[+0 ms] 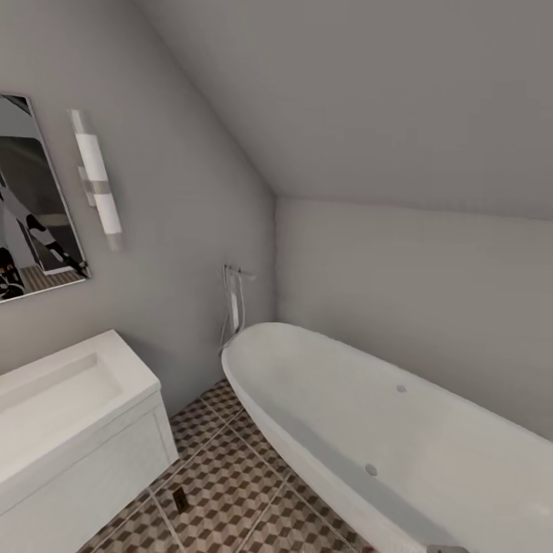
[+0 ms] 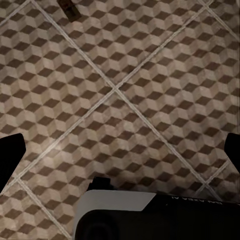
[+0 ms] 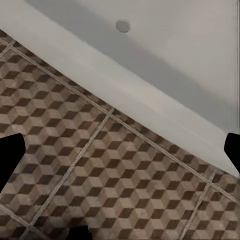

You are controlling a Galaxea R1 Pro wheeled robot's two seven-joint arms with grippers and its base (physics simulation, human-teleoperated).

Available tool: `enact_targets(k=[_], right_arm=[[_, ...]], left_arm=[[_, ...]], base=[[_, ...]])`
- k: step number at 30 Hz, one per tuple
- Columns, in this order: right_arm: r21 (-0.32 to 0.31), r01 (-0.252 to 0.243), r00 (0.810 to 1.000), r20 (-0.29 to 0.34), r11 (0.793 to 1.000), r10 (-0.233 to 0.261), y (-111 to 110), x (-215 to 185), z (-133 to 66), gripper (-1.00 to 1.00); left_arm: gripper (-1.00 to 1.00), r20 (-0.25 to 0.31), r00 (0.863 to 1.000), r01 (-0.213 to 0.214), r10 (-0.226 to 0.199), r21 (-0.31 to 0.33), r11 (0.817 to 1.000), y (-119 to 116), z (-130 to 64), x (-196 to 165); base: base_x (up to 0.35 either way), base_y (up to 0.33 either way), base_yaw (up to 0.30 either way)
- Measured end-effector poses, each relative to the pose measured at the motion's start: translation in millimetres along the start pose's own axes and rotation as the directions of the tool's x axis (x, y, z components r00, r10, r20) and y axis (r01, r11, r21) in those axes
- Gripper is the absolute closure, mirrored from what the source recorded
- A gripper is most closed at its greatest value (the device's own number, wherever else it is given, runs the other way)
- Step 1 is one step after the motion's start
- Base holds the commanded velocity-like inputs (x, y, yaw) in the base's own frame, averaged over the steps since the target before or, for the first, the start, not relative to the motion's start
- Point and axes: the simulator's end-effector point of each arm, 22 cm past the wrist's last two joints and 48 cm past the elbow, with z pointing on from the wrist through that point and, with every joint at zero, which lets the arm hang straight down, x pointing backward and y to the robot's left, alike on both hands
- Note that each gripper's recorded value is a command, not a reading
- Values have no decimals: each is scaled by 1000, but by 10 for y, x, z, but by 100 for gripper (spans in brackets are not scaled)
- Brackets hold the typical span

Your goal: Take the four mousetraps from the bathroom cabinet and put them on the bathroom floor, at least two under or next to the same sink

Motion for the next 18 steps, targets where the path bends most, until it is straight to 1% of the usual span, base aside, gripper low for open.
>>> enact_targets(k=[6, 18], right_arm=[[-1, 3, 1000, 1, 1000, -3, 3, -3, 1, -100], [-10, 14, 1000, 3, 1000, -14, 38, -13, 2, -100]], left_arm=[[-100, -1, 1000, 2, -2, 6, 1000, -58, -4, 8], [-100, -2, 1000, 3, -3, 7, 1000, -67, -5, 10]], base=[[0, 0, -280], [0, 0, -279]])
